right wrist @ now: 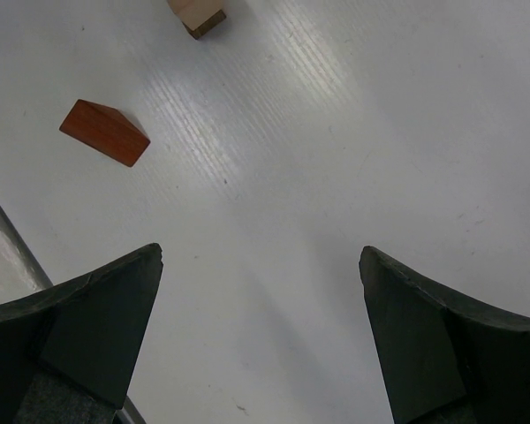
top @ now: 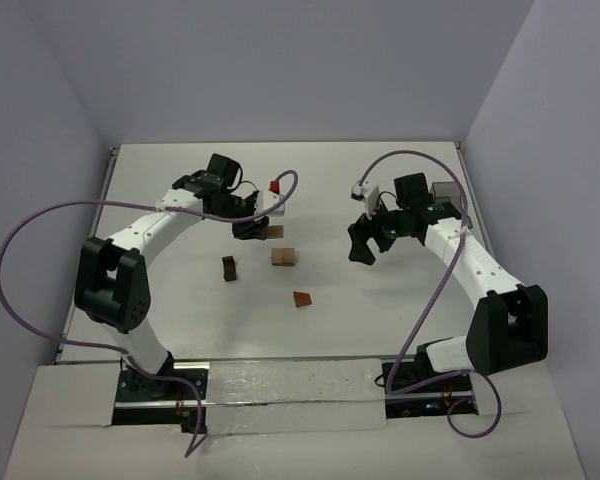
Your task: Build the wood block tower
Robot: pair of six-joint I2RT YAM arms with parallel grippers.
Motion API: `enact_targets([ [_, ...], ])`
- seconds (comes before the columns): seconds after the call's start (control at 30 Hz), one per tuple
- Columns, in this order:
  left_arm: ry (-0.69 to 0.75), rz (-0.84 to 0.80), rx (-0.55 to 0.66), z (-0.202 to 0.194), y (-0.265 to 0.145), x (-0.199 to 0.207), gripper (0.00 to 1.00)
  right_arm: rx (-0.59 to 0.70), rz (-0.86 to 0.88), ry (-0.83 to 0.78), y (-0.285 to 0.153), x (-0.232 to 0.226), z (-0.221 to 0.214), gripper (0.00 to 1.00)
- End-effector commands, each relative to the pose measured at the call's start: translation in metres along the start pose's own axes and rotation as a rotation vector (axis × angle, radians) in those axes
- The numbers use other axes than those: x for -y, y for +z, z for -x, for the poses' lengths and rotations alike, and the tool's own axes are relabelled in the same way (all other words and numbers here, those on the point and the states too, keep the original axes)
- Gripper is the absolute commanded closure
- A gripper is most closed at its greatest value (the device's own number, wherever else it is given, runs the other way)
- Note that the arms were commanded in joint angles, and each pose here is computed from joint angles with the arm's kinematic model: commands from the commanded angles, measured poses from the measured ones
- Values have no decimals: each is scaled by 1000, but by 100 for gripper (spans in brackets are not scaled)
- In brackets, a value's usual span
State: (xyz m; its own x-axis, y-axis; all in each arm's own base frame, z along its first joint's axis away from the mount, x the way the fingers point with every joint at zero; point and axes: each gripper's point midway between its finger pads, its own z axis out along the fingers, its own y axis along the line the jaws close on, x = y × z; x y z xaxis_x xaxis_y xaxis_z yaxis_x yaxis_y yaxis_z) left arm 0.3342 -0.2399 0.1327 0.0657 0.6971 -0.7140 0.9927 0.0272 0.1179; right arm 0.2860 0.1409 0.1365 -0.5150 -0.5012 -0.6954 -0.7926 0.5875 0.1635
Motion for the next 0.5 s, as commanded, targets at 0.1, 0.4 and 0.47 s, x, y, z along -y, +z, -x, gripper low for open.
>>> enact_targets([
  [0.1,53,-127,43,14,15,18,63,48,13,-30,-3,-2,9,0],
  [0.4,68,-183,46,15,31,26,58,47,27,-26,-3,-3,10,0],
  [0.47,64,-196,42,13,35,26,57,46,29,-25,-2,-3,10,0],
])
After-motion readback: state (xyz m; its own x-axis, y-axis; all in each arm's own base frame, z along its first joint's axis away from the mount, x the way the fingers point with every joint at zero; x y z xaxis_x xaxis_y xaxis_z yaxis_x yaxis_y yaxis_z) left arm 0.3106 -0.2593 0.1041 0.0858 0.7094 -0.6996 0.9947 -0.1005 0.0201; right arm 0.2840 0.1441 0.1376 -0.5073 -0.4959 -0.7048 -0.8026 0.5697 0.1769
